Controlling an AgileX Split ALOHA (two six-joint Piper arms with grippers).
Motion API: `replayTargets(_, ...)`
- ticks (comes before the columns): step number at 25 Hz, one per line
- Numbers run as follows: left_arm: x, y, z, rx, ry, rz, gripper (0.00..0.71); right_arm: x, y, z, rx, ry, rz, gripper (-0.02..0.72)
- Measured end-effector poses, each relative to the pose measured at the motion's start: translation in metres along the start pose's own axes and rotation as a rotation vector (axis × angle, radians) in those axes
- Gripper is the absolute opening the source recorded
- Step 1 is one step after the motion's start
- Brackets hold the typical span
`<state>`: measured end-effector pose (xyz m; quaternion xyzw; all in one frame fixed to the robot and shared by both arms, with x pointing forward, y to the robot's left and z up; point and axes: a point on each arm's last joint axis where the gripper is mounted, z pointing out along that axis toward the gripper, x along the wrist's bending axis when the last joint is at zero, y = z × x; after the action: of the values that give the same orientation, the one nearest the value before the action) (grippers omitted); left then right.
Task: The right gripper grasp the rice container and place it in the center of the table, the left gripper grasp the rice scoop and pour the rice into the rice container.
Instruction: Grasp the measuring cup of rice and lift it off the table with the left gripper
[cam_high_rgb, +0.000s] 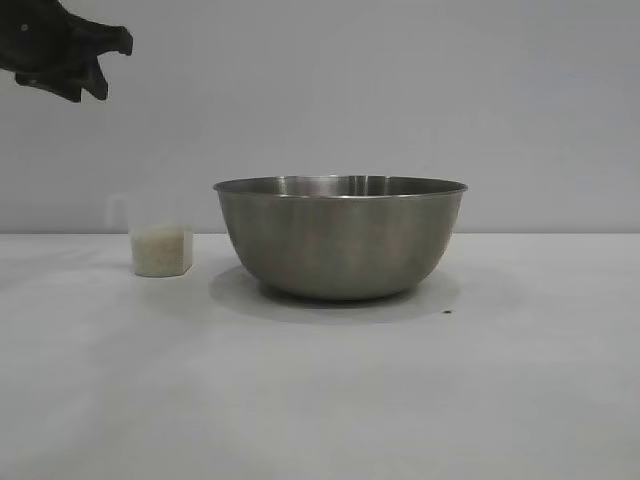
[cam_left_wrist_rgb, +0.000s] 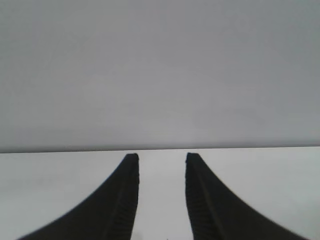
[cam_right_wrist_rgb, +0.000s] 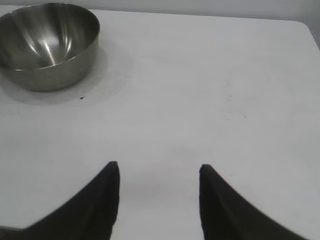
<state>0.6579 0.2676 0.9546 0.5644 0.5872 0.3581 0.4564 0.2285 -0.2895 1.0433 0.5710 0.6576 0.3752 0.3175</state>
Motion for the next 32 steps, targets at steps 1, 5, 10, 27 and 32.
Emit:
replayTargets(1,0.001,-0.003,-0.001,0.002,0.002,-0.003,0.233,0.000,0.000,0.000,0.000,0.000,0.000,0.315)
replayTargets(5,0.002,-0.020,-0.009,-0.006,0.000,-0.008,0.233,0.000,0.000,0.000,0.000,0.000,0.000,0.315)
replayTargets(10,0.004,-0.039,-0.021,-0.034,-0.009,-0.009,0.233,0.000,0.000,0.000,0.000,0.000,0.000,0.315)
replayTargets(27,0.000,-0.071,-0.074,-0.107,-0.100,0.040,0.233,0.000,0.000,0.000,0.000,0.000,0.000,0.315)
replayTargets(32,-0.005,-0.085,-0.088,-0.090,-0.169,0.077,0.233,0.000,0.000,0.000,0.000,0.000,0.000,0.315)
